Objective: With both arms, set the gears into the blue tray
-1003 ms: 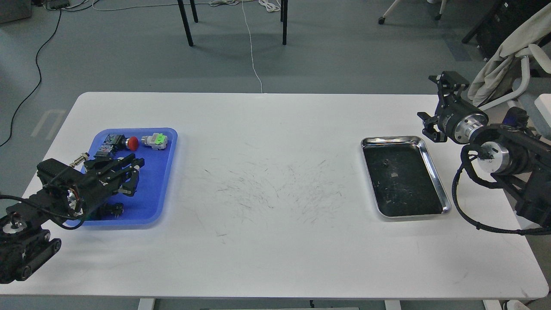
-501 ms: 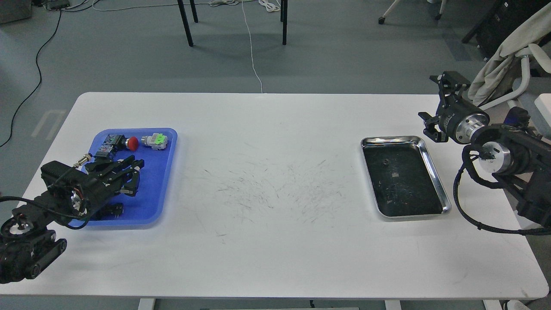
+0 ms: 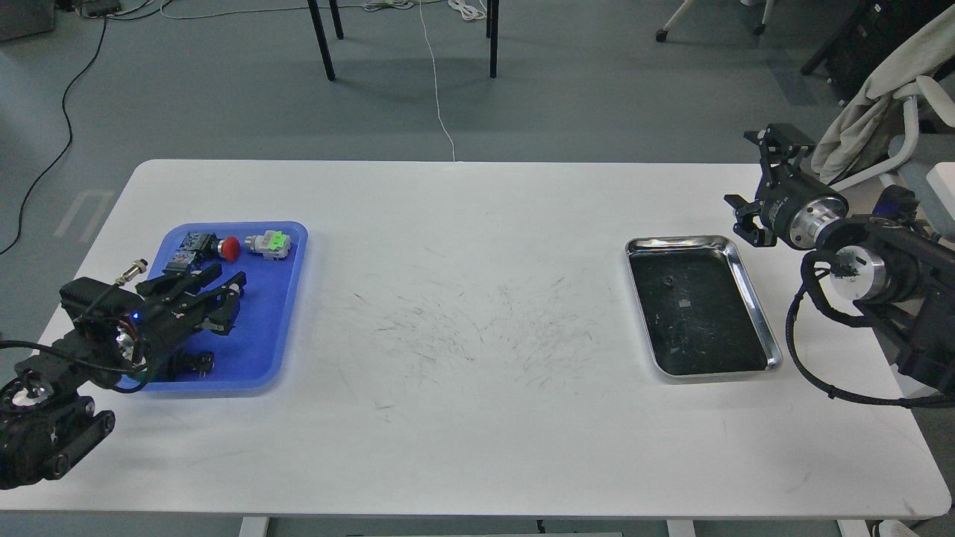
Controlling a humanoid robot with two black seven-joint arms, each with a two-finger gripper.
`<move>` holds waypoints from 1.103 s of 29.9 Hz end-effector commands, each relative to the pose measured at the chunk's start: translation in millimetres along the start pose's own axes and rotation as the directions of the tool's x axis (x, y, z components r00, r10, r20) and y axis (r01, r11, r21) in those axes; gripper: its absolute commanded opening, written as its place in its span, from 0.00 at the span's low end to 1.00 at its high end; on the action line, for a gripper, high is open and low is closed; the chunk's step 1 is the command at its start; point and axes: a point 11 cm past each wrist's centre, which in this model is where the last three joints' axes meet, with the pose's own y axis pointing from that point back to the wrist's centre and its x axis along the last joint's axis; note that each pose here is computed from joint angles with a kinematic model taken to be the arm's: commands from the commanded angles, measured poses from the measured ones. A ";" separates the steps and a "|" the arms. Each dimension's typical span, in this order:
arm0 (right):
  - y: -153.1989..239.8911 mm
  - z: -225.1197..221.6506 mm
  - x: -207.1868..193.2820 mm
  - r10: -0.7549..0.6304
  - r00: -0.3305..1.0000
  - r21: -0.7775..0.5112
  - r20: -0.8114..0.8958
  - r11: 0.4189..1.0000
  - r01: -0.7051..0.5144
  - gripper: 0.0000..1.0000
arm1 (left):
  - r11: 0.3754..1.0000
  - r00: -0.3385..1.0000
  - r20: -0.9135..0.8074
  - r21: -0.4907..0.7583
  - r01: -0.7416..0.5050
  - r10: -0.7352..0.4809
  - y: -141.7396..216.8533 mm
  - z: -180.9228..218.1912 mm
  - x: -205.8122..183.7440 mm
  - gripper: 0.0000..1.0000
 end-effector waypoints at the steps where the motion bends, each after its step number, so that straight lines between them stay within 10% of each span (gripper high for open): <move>1: 0.1 -0.5 0.3 0.001 1.000 0.001 0.001 1.000 -0.001 0.97 | 1.000 1.000 0.000 0.004 -0.003 0.003 0.4 -2.0 1.9 0.47; 10: -0.4 -0.4 -1.0 -0.001 1.000 0.002 0.003 1.000 0.001 0.97 | 0.972 0.916 -0.346 0.185 -0.146 0.204 -2.8 -42.0 64.1 0.57; 21: 0.0 -0.5 0.1 0.003 1.000 0.007 0.002 1.000 -0.003 0.97 | 0.859 0.263 -0.828 0.422 -0.291 0.496 20.0 -102.4 144.7 0.57; 33: -2.2 -5.7 -6.5 -0.005 1.000 0.024 0.022 1.000 0.005 0.98 | 0.800 -0.166 -0.898 0.439 -0.409 0.408 24.8 -104.7 192.0 0.80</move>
